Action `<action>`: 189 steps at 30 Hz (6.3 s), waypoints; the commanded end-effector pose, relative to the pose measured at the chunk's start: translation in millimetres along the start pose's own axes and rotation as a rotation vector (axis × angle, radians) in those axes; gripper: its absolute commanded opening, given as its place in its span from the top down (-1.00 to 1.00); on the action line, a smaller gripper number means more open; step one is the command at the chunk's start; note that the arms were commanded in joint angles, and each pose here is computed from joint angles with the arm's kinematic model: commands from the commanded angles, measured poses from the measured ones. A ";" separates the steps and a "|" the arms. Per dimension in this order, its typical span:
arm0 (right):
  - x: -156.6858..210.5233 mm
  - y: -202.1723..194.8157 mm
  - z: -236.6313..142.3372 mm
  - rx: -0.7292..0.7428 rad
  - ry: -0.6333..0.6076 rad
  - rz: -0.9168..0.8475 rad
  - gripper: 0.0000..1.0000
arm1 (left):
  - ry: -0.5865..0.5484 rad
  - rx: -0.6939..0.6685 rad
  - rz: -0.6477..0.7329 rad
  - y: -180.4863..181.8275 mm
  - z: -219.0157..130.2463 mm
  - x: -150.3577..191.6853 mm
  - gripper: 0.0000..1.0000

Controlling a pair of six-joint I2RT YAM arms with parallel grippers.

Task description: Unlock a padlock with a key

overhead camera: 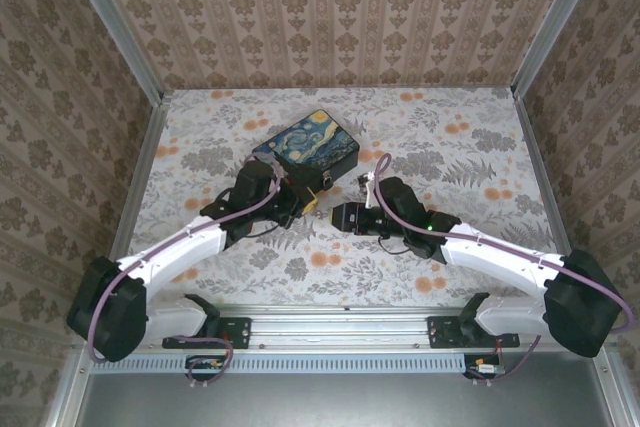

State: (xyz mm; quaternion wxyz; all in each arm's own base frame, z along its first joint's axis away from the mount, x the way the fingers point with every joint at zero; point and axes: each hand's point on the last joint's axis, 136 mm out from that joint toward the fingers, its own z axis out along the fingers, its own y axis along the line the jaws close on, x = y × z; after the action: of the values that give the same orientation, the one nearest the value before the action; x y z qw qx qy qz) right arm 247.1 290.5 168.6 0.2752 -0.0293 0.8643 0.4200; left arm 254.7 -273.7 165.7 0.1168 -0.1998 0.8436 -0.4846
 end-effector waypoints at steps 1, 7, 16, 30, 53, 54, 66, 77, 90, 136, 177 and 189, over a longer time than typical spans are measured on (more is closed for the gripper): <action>-4.6 24.3 -0.4 -0.123 -0.003 0.052 0.08 | -0.087 0.021 0.217 -22.1 -11.6 -15.5 1.00; -11.2 38.2 7.3 -0.210 -0.033 0.174 0.14 | -0.157 0.088 0.326 -41.8 -18.4 -24.5 1.00; -25.7 55.4 11.4 -0.250 -0.063 0.194 0.25 | -0.168 0.103 0.316 -44.1 -20.9 -25.1 1.00; -34.2 64.9 25.9 -0.299 -0.093 0.230 0.36 | -0.171 0.116 0.295 -44.9 -23.6 -24.6 1.00; -47.5 59.6 23.8 -0.290 -0.165 0.219 0.43 | -0.127 0.157 0.269 -48.6 -19.1 -18.5 1.00; -48.0 59.8 23.8 -0.290 -0.164 0.219 0.43 | -0.126 0.159 0.268 -48.6 -18.8 -18.4 1.00; -46.8 50.4 34.8 -0.268 -0.164 0.248 0.59 | -0.113 0.191 0.240 -52.1 -18.1 -16.3 1.00; -49.3 43.5 30.9 -0.257 -0.188 0.261 0.60 | -0.106 0.192 0.245 -51.4 -18.5 -14.6 1.00; -48.6 34.3 23.5 -0.232 -0.209 0.252 0.85 | -0.105 0.212 0.249 -52.2 -23.3 -11.2 1.00; -10.3 -60.3 -26.9 0.138 0.046 -0.128 1.00 | -0.163 -0.449 0.537 24.5 23.9 -28.6 -0.36; -20.1 -125.5 -37.3 0.236 -0.003 0.042 1.00 | -0.604 -0.838 0.353 69.5 132.6 -81.6 -0.13; -19.5 -125.6 -33.1 0.227 0.011 0.051 1.00 | -0.575 -0.834 0.353 75.8 139.1 -86.0 0.08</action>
State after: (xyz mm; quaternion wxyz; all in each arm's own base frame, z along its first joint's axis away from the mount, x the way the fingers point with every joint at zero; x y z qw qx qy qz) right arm 282.2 176.9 102.4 0.2619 0.0258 0.9129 0.3121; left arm 367.1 -313.9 40.9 0.3390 -0.2141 0.9159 -0.0201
